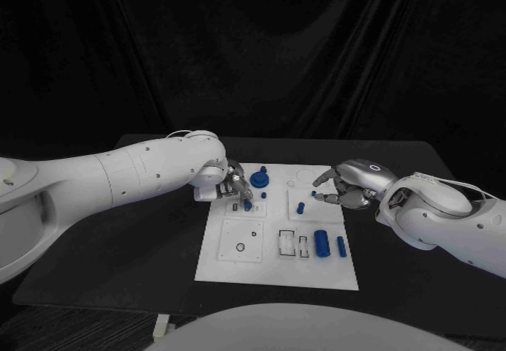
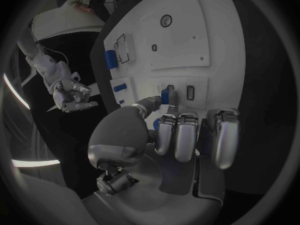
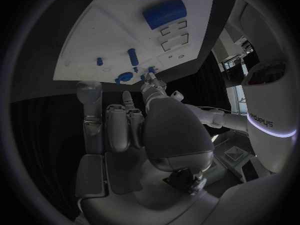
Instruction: Assemble the parts on the task board
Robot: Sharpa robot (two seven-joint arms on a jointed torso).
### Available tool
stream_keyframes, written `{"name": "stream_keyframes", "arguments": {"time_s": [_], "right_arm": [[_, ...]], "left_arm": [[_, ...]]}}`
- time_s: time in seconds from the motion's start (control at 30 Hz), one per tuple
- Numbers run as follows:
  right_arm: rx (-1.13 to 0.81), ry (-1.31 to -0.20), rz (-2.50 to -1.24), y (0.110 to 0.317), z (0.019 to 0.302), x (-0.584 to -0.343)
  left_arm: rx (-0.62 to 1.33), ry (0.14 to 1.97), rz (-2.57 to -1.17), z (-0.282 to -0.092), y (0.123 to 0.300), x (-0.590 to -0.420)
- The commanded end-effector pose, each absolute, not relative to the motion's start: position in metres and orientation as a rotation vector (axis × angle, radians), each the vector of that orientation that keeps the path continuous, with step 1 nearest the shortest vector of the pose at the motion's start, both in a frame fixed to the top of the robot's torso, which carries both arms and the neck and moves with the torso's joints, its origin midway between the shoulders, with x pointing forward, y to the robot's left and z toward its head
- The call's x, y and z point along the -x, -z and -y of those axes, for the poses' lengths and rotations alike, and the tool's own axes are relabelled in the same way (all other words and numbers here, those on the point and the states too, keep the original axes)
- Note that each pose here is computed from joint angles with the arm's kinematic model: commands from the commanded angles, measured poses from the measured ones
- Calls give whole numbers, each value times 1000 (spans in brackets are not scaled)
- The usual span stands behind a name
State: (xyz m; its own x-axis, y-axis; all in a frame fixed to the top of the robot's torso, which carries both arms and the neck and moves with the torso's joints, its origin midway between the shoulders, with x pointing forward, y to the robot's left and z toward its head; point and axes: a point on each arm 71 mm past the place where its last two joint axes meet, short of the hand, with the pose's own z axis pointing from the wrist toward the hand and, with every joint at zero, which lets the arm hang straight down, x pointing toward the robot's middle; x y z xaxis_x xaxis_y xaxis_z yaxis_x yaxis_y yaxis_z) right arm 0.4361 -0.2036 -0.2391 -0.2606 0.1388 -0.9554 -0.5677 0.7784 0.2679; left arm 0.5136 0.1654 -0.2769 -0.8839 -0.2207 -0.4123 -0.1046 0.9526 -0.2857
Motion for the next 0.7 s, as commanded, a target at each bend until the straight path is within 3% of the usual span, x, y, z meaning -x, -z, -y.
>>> {"name": "stream_keyframes", "arguments": {"time_s": [0.03,0.7], "right_arm": [[331,-684,-1721,241,204,-436],[328,-684,-1727,245,204,-435]], "left_arm": [[245,336,-2657,-168,280,-511],[265,338,-2649,-174,282,-508]]}}
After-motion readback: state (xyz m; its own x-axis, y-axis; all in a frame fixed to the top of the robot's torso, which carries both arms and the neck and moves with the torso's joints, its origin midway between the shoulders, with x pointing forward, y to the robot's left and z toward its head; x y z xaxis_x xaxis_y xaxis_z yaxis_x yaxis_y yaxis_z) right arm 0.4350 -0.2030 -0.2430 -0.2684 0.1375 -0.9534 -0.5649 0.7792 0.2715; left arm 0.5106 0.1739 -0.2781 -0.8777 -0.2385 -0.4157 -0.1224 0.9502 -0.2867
